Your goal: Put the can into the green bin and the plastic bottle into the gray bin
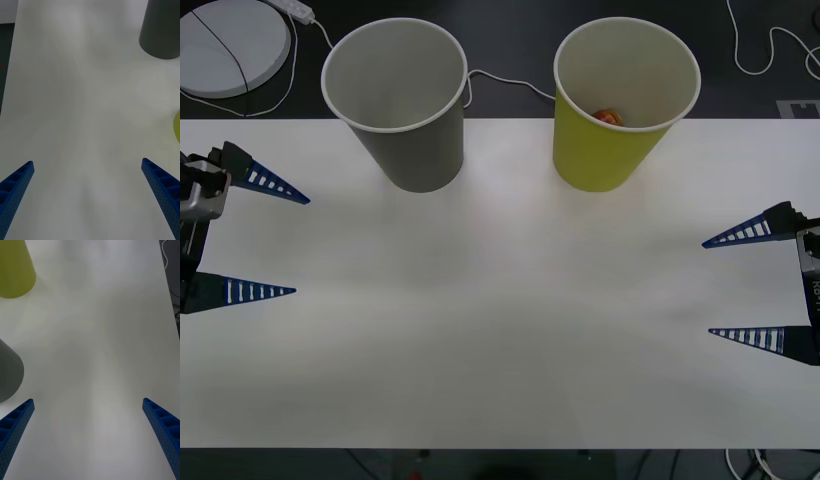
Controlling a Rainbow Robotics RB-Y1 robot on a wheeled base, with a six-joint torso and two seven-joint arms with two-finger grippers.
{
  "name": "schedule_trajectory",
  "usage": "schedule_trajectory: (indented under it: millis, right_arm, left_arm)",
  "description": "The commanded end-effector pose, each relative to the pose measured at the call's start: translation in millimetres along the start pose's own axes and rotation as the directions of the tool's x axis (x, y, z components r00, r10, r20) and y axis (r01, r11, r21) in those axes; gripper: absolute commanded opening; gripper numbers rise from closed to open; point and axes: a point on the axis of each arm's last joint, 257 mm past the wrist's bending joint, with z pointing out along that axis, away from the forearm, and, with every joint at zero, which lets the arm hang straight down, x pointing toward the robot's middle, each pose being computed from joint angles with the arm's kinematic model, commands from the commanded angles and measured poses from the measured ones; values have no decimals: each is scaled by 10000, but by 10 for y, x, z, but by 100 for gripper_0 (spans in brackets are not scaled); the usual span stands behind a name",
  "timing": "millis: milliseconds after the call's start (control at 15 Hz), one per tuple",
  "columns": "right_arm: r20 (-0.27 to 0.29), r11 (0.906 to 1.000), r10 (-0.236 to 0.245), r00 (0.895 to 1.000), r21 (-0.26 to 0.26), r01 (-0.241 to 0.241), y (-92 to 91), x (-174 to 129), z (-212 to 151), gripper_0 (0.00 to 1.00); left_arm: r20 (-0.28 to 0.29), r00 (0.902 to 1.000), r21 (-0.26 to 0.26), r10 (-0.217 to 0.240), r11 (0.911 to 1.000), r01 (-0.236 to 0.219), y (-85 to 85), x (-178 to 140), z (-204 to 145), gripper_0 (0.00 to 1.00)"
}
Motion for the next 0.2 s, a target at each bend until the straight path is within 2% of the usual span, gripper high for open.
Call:
schedule_trajectory:
  millis: [67, 200]
  right_arm:
    - [0, 10000, 0, 10000, 0, 0, 0, 0, 0, 100]
    - [0, 10000, 0, 10000, 0, 0, 0, 0, 0, 100]
  left_arm:
    - [-4, 10000, 0, -1, 10000, 1, 0, 2, 1, 100]
    - [-4, 10000, 0, -1, 10000, 1, 0, 2, 1, 100]
